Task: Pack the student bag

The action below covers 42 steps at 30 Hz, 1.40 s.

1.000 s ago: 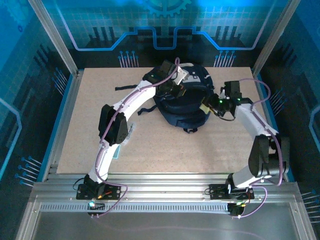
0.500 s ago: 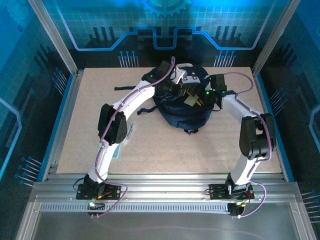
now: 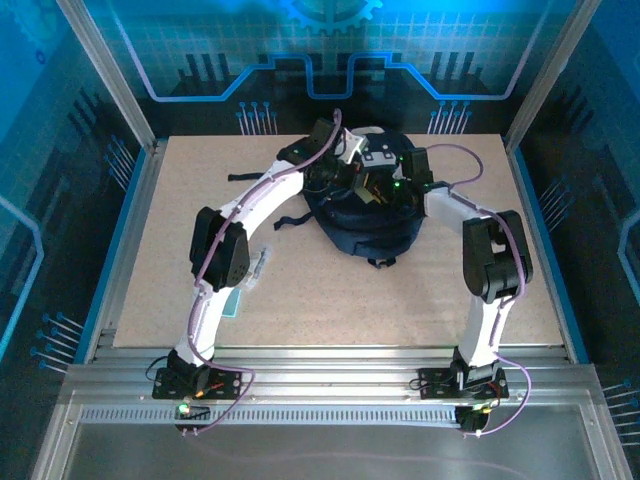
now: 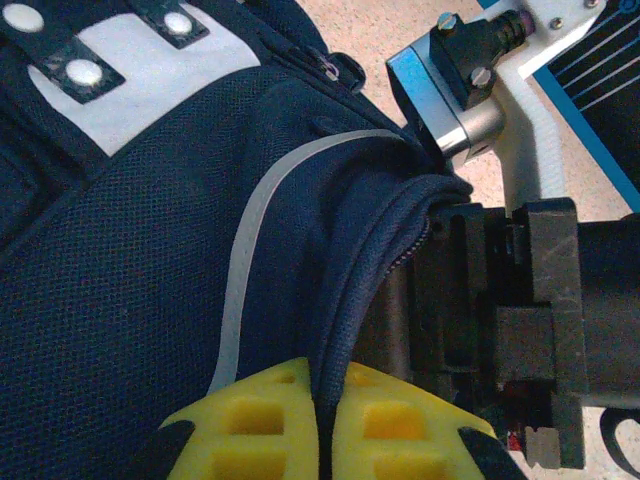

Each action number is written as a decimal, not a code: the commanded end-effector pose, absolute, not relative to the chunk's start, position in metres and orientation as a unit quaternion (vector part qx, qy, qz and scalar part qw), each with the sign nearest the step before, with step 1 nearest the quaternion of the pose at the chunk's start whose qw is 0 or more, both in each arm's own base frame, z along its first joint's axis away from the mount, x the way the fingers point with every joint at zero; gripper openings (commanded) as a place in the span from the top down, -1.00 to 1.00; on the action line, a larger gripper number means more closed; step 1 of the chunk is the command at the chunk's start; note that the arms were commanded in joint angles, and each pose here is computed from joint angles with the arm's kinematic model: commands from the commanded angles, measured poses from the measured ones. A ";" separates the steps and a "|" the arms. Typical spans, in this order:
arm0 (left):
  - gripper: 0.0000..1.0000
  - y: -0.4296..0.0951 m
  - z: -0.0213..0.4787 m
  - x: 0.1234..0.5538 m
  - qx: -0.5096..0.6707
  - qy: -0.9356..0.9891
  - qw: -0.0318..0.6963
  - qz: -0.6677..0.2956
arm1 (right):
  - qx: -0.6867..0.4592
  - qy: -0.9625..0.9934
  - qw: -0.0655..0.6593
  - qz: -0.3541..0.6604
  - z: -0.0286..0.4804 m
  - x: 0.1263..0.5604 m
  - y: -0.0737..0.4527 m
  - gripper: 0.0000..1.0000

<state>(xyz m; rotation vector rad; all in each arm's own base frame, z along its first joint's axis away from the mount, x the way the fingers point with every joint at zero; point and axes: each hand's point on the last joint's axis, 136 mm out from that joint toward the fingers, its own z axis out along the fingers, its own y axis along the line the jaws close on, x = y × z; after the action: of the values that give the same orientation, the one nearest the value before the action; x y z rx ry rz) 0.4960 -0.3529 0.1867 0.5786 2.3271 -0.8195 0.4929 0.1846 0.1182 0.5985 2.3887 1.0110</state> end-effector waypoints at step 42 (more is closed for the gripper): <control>-0.45 -0.086 0.021 0.321 -0.041 0.991 0.123 -0.014 | 0.154 0.950 0.189 0.193 0.111 0.352 0.125 -1.00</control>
<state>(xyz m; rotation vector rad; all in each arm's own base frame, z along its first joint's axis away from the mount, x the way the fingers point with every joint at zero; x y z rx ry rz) 0.3149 -0.0808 0.0258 -0.1034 2.8847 0.0038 0.3523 0.1243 0.1070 0.4293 2.6852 0.5648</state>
